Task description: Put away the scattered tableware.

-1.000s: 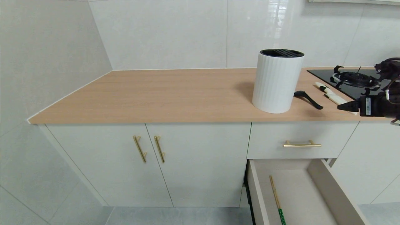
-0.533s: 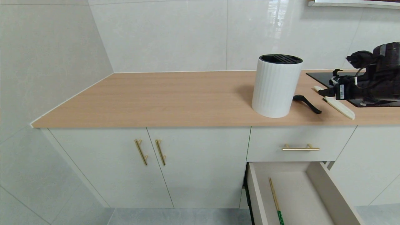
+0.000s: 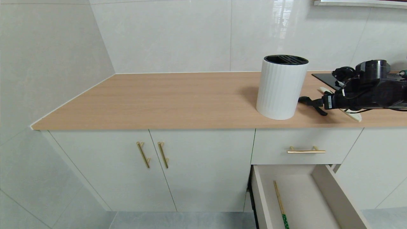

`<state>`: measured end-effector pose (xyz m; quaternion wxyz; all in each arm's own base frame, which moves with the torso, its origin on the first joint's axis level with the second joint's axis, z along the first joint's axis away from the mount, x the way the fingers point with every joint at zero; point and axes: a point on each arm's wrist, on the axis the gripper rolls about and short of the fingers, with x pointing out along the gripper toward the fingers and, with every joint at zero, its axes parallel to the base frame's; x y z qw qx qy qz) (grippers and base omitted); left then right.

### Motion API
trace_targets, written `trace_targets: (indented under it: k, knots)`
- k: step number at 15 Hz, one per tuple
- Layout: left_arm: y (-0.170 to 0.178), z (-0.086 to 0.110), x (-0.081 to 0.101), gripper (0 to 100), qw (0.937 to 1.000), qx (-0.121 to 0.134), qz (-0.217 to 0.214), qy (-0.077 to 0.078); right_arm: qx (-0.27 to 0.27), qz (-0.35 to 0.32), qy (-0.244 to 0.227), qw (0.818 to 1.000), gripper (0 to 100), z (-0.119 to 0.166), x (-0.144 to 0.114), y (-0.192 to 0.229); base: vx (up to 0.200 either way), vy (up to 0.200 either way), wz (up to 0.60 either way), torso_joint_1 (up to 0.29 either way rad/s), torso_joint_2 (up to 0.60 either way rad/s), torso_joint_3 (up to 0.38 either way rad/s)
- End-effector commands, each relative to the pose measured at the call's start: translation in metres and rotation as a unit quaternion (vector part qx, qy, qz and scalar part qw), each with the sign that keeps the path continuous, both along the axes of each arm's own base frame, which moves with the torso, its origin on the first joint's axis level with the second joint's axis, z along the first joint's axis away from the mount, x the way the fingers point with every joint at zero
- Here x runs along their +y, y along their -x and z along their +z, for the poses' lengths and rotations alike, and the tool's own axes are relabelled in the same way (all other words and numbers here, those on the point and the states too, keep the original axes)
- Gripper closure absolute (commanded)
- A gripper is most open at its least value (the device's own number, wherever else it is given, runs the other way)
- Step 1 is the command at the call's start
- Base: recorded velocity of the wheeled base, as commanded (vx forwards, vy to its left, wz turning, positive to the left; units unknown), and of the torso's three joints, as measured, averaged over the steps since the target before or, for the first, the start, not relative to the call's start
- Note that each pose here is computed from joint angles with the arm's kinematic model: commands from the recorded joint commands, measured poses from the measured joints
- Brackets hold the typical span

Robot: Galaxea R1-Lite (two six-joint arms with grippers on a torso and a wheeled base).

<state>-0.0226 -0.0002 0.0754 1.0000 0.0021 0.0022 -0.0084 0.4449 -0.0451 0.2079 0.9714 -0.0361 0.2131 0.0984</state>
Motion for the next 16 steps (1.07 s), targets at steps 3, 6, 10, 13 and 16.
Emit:
trace_targets:
  k: [3, 6, 10, 13, 16]
  knots:
    - [0.0, 0.0, 0.0, 0, 1.0, 0.001, 0.0, 0.0, 0.013, -0.003, -0.001, 1.0, 0, -0.015, -0.005, -0.009, 0.0, 0.0, 0.0, 0.0, 0.0, 0.0]
    - [0.0, 0.0, 0.0, 0, 1.0, 0.001, 0.0, 0.0, 0.015, -0.003, -0.001, 1.0, 0, -0.018, -0.004, -0.012, 0.0, 0.0, 0.0, 0.0, 0.0, 0.0]
    - [0.0, 0.0, 0.0, 0, 1.0, 0.001, 0.0, 0.0, 0.023, -0.003, 0.001, 1.0, 0, -0.026, -0.005, -0.015, 0.0, 0.0, 0.0, 0.0, 0.0, 0.0]
    - [0.0, 0.0, 0.0, 0, 1.0, 0.001, 0.0, 0.0, 0.026, -0.002, 0.004, 1.0, 0, -0.03, -0.005, -0.017, 0.0, 0.0, 0.0, 0.0, 0.0, 0.0]
    - [0.0, 0.0, 0.0, 0, 1.0, 0.001, 0.0, 0.0, 0.026, -0.002, 0.005, 1.0, 100, -0.032, -0.005, -0.02, 0.0, 0.0, 0.0, 0.0, 0.0, 0.0]
